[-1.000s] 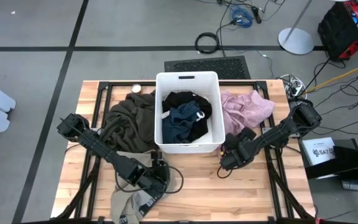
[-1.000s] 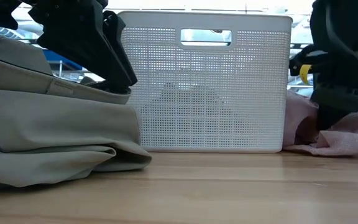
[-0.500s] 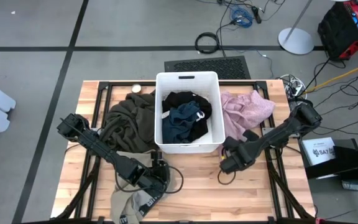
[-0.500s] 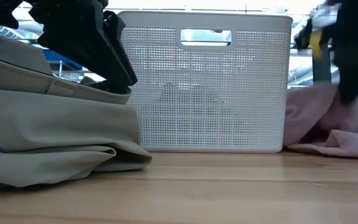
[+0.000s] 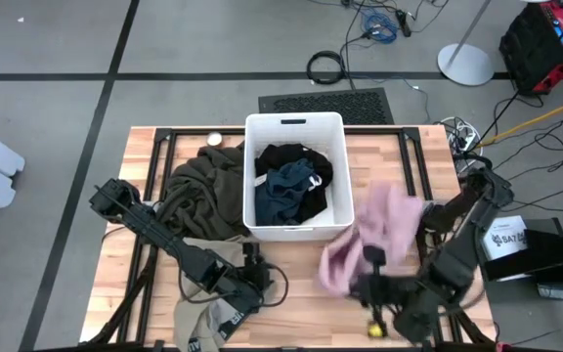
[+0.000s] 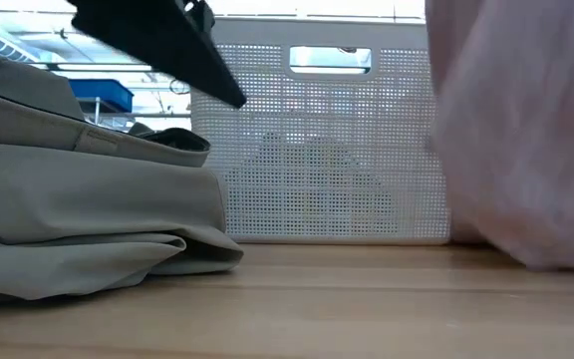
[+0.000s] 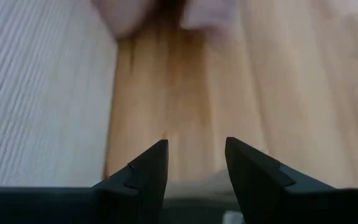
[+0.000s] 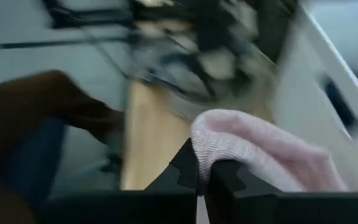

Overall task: Sort clothes
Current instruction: Put the pink polo into the laundry bin

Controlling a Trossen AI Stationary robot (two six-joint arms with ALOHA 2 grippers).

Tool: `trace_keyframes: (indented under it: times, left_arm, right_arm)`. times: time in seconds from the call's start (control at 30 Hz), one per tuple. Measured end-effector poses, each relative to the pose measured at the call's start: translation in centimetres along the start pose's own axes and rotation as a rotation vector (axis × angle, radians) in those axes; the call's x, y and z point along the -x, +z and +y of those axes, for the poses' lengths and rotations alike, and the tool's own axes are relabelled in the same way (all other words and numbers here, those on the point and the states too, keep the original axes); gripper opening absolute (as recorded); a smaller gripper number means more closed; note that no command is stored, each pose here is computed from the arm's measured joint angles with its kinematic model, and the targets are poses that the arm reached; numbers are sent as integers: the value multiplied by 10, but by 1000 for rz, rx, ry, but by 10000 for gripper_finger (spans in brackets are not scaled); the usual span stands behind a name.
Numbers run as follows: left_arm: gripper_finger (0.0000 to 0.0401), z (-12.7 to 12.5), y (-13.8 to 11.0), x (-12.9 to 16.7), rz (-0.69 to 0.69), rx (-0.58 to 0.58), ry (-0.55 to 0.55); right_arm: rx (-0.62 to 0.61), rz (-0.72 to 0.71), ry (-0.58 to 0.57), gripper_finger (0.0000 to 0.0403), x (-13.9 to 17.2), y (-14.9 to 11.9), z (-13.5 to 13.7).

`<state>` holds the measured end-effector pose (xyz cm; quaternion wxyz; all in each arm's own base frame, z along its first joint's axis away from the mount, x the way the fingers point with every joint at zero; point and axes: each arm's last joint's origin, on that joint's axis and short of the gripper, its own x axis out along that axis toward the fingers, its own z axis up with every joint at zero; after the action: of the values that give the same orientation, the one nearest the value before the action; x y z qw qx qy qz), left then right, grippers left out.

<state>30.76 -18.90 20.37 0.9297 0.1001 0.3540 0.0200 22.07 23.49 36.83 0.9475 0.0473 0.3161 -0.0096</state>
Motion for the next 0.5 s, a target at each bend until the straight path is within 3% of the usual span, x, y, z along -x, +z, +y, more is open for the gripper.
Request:
trace_keyframes:
  times: [0.1,0.3,0.4,0.5]
  left_arm:
    - [170,-3,8,0,-64,3,-50]
    - [170,-7,27,4,-246,74,-141]
    - [170,-7,29,4,-261,83,-150]
    - [170,-6,26,4,-227,66,-136]
  right_arm:
    - [57,-55,51,0,1,3,10]
    - [70,-37,-24,0,-21,7,1]
    - [50,-8,-74,0,-39,13,-10]
    - [44,60,-52,0,-57,15,-18]
